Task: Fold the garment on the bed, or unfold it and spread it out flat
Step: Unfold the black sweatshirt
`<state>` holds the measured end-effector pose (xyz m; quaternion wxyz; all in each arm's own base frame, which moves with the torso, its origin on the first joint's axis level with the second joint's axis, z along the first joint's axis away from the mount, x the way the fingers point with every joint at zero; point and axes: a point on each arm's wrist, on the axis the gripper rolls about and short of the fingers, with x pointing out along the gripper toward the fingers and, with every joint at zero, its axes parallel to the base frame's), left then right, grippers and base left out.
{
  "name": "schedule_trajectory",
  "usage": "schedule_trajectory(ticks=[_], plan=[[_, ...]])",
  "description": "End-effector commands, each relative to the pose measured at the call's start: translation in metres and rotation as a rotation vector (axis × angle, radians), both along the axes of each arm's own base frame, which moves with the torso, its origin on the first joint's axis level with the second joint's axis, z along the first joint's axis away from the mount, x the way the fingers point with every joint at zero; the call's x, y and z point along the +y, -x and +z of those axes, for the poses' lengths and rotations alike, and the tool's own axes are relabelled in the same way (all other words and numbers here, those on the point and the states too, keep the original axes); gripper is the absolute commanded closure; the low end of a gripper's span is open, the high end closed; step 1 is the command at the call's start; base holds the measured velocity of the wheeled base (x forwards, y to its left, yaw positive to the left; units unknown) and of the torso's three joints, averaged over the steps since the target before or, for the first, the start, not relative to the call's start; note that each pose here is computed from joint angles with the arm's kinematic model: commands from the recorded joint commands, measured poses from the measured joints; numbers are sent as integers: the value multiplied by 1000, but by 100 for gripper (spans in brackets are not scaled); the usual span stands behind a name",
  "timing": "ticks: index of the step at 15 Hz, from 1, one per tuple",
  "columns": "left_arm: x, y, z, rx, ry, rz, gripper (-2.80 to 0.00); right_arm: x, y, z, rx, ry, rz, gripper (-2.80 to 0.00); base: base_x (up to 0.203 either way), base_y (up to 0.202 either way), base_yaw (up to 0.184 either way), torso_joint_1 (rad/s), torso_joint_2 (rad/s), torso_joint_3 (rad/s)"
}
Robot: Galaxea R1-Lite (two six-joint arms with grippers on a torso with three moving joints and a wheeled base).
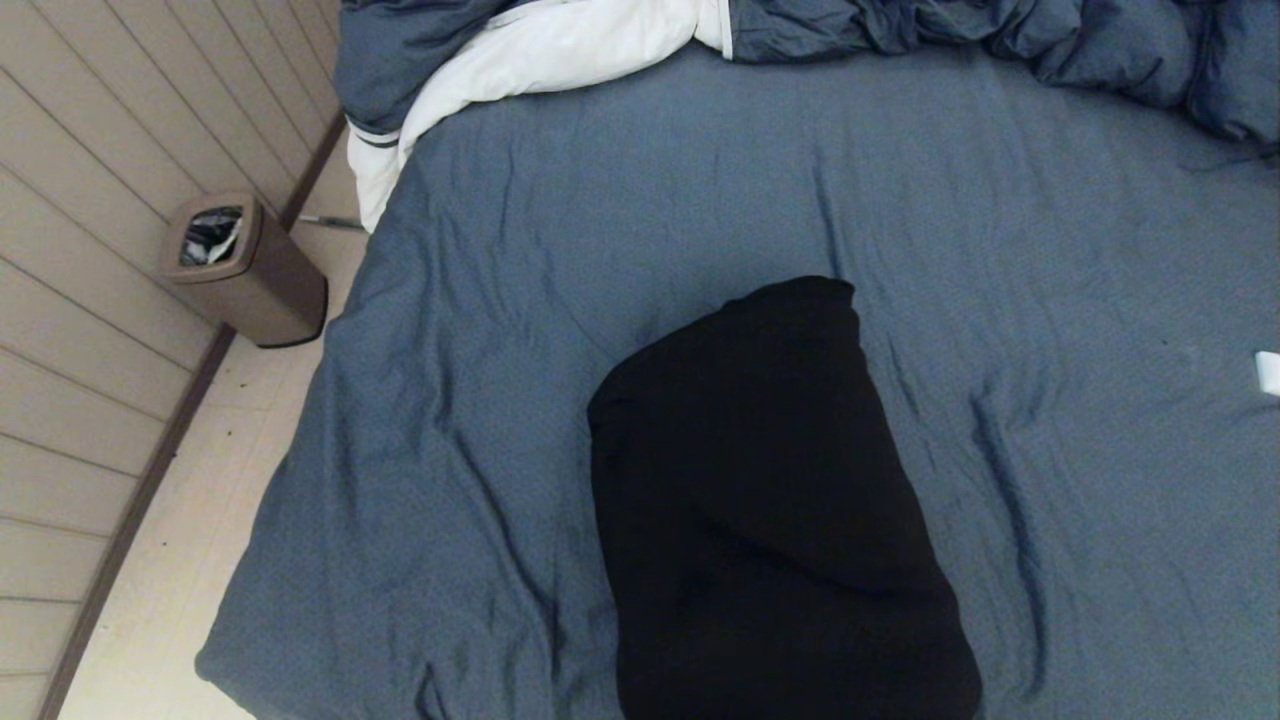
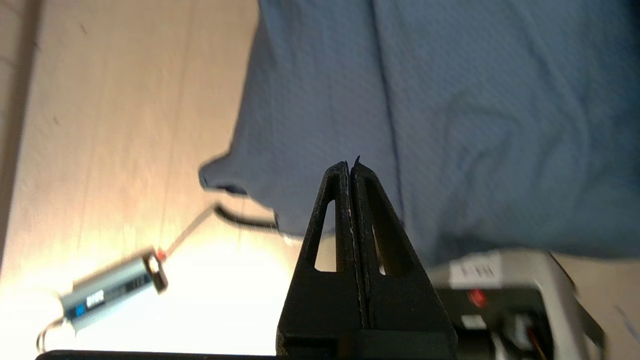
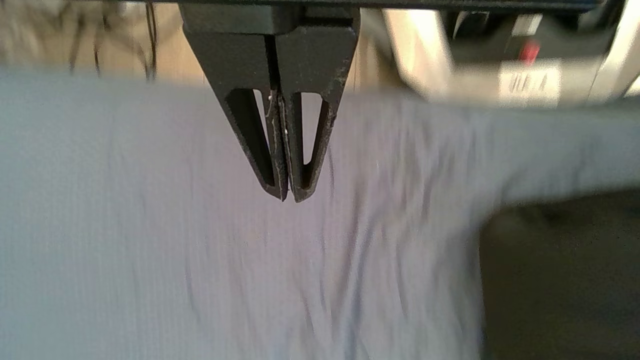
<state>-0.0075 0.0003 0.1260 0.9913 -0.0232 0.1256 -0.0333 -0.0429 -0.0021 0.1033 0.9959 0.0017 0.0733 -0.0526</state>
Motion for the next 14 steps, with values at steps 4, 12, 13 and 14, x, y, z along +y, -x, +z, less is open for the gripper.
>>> schedule_trajectory(ticks=[4, 12, 13, 14], plan=[[-1, 20, -38, -157, -51, 11, 0, 2, -17, -23, -109, 42, 110, 0, 0, 0, 0, 0, 0, 0], [-1, 15, -50, -265, -171, 0, 0, 2, -20, -27, -146, 94, 110, 0, 0, 0, 0, 0, 0, 0], [-1, 15, -50, -264, -152, 8, 0, 2, -20, -27, -147, 82, 114, 0, 0, 0, 0, 0, 0, 0], [-1, 15, -50, -260, -128, 29, 0, 2, -20, -27, -146, 59, 115, 0, 0, 0, 0, 0, 0, 0]])
